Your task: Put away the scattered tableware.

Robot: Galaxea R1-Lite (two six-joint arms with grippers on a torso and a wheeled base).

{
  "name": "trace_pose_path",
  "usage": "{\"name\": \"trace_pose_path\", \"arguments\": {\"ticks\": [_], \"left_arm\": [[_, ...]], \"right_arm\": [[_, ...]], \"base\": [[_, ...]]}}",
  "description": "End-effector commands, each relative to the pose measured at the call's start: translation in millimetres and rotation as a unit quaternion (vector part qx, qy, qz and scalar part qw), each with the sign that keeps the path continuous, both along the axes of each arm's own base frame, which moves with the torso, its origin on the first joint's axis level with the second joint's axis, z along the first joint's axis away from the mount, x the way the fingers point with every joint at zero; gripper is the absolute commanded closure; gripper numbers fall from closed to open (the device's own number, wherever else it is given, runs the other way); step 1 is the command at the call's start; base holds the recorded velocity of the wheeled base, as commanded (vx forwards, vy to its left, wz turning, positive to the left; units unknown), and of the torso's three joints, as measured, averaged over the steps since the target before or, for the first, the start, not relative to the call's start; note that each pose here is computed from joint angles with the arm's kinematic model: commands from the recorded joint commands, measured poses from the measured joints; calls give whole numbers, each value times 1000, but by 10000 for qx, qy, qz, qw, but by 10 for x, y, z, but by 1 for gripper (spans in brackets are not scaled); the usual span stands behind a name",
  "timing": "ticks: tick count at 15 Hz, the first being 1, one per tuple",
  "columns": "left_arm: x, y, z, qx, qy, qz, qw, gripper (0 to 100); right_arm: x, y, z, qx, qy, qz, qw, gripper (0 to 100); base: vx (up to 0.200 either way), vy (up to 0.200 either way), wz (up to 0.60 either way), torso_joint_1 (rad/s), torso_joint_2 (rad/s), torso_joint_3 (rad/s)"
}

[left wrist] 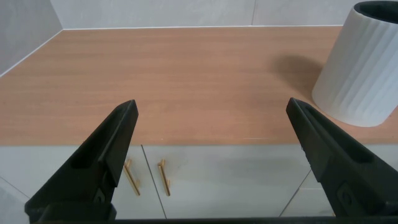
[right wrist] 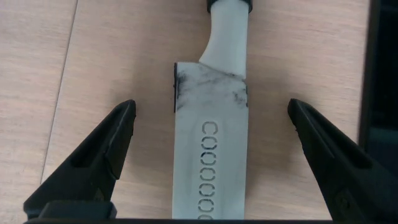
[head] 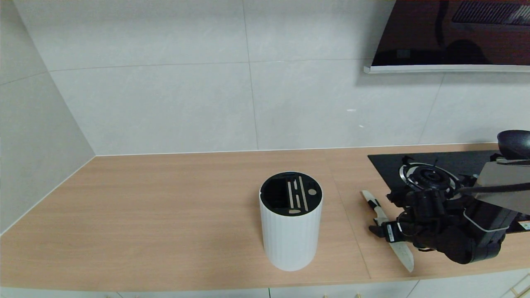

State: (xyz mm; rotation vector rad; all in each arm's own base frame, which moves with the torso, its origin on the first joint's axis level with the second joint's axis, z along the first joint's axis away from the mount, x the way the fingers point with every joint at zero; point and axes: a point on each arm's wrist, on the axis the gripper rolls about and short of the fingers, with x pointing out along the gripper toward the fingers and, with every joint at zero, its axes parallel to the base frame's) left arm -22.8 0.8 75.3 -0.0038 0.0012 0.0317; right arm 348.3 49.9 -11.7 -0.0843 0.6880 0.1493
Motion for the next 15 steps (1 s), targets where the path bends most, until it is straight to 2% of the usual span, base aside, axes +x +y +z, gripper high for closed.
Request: {"name": "trace_pose_path", "arguments": {"ticks": [1,2,10,13,15], "left_arm": [[0,0,0,-4,1,3,10000,0],[0,0,0,-4,1,3,10000,0],[0,0,0,-4,1,3,10000,0],[0,0,0,4,1,3,10000,0],[0,0,0,11,2,3,10000,0]], "right_arm": [[10,2,-16,-17,6,-15,10000,0],[25,3,-24,-11,-24,-26,10000,100],[30,6,-16,-61,-93,-79,9999,100],[16,14,165,-97,-339,-166,9992,100],[-40,6,382,-43,-587,-178,9981,100]], "base": [[0,0,0,0,0,0],[0,0,0,0,0,0],[0,0,0,0,0,0],[0,0,0,0,0,0],[0,0,0,0,0,0]]}}
